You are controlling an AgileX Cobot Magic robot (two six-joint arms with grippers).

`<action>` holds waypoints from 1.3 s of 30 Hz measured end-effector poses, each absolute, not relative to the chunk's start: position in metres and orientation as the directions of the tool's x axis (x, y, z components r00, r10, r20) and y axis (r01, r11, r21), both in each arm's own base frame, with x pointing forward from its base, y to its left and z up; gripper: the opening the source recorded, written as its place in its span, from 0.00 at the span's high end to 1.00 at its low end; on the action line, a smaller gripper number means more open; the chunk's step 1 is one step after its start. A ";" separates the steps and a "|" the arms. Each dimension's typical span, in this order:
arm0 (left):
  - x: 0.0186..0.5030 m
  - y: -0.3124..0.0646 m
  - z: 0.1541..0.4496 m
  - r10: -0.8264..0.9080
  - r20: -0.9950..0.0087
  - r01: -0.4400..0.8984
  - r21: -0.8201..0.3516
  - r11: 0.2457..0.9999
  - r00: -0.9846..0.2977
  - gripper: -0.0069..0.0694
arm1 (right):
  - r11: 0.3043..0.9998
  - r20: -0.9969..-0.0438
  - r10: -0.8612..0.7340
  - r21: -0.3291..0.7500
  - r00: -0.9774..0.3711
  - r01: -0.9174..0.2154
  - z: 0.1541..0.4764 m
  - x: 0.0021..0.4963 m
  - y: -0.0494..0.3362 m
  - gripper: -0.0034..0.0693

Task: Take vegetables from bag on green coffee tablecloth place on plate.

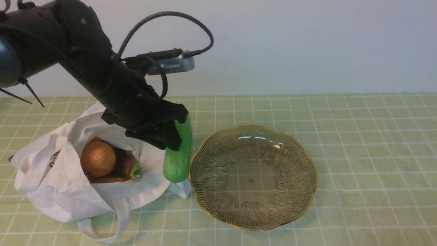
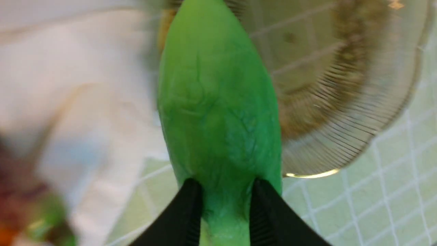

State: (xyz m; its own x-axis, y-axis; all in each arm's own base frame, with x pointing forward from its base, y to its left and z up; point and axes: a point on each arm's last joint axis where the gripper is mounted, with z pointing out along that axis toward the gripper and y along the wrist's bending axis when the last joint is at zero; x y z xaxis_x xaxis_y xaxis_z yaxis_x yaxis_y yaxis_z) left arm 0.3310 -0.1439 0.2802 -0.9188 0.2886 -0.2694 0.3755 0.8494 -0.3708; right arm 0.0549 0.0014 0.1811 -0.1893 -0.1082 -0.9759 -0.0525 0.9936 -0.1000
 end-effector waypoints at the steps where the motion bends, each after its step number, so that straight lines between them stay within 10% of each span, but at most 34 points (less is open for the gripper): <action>1: 0.329 -0.151 0.279 0.306 -0.280 0.396 -0.369 0.841 -0.910 0.69 | 0.994 -0.976 -0.108 -0.100 -0.189 -0.053 0.181 0.055 0.001 0.97; 14: 0.329 -0.242 0.230 0.388 -0.408 0.532 -0.340 0.775 -0.826 0.67 | 0.994 -0.976 -0.108 -0.100 -0.189 -0.053 0.181 0.055 0.001 0.97; 26: 0.333 -0.235 0.220 0.350 -0.332 0.463 -0.372 0.805 -0.876 0.28 | 0.994 -0.976 -0.108 -0.100 -0.189 -0.053 0.181 0.055 0.001 0.97; 34: 0.306 -0.175 0.321 0.365 -0.463 0.519 -0.267 0.812 -0.808 0.82 | 0.994 -0.976 -0.108 -0.100 -0.189 -0.053 0.181 0.055 0.001 0.97; 39: 0.236 -0.123 0.407 0.295 -0.723 0.532 -0.118 0.838 -0.625 0.92 | 0.994 -0.976 -0.108 -0.100 -0.189 -0.053 0.181 0.055 0.001 0.97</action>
State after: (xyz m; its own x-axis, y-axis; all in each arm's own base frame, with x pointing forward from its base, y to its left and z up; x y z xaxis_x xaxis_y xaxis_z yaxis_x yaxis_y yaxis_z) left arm 0.2361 -0.1226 0.4068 -0.6251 0.2950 -0.7226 0.5321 0.8385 -0.1179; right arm 0.0549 0.0014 0.1811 -0.1893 -0.1082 -0.9759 -0.0525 0.9936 -0.1000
